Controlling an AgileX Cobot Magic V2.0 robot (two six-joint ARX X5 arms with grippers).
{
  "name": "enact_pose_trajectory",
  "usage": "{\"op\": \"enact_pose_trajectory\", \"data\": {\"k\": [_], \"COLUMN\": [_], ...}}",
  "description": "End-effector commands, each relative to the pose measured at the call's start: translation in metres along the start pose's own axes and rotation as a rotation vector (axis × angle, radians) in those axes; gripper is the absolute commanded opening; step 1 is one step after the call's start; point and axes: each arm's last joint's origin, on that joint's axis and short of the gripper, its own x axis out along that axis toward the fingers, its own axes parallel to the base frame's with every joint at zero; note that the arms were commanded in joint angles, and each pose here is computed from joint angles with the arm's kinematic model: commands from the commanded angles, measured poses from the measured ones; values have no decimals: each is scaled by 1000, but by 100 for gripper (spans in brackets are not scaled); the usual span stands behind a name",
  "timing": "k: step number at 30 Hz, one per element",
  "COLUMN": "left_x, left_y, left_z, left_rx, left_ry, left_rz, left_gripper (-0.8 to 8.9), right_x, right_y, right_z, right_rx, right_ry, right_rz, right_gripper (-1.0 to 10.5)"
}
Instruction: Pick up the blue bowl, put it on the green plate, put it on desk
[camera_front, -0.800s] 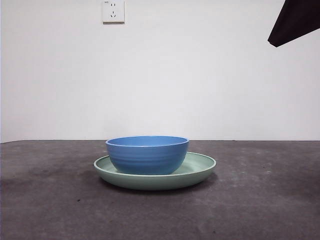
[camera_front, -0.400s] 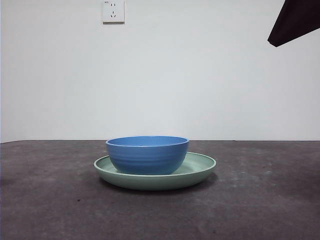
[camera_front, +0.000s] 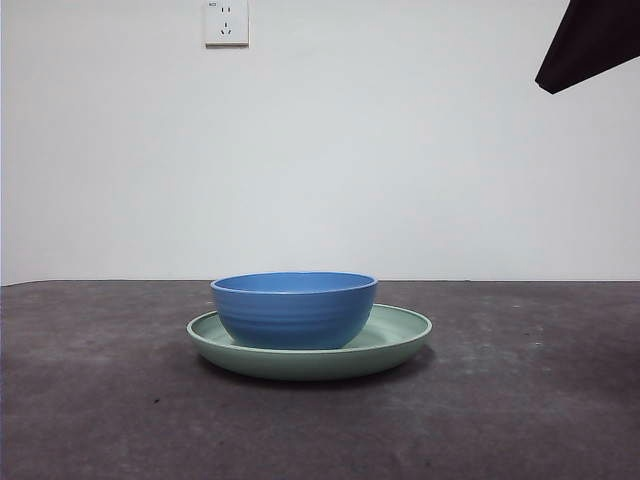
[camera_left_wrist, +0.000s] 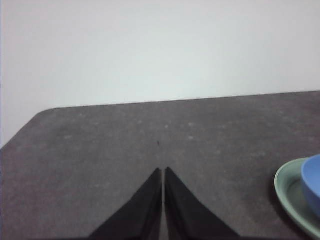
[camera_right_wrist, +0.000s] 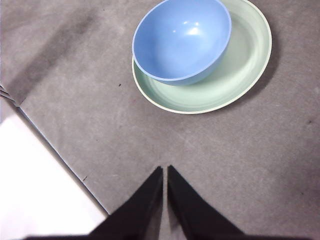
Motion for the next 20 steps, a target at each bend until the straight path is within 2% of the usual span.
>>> {"op": "enact_pose_trajectory", "data": {"k": [1, 16, 20], "left_x": [0, -3, -3], "left_y": [0, -1, -1], "left_z": [-9, -39, -39], "left_rx": [3, -13, -14], "left_ry": [-3, 177, 184], "left_rz": [6, 2, 1], "left_gripper": [10, 9, 10], "right_x": [0, 0, 0], "right_y": [1, 1, 1], "right_z": [3, 3, 3], "right_rx": [-17, -17, -17], "right_ry": [-9, -9, -9], "right_rz": [8, 8, 8], "right_gripper": [8, 8, 8]}}
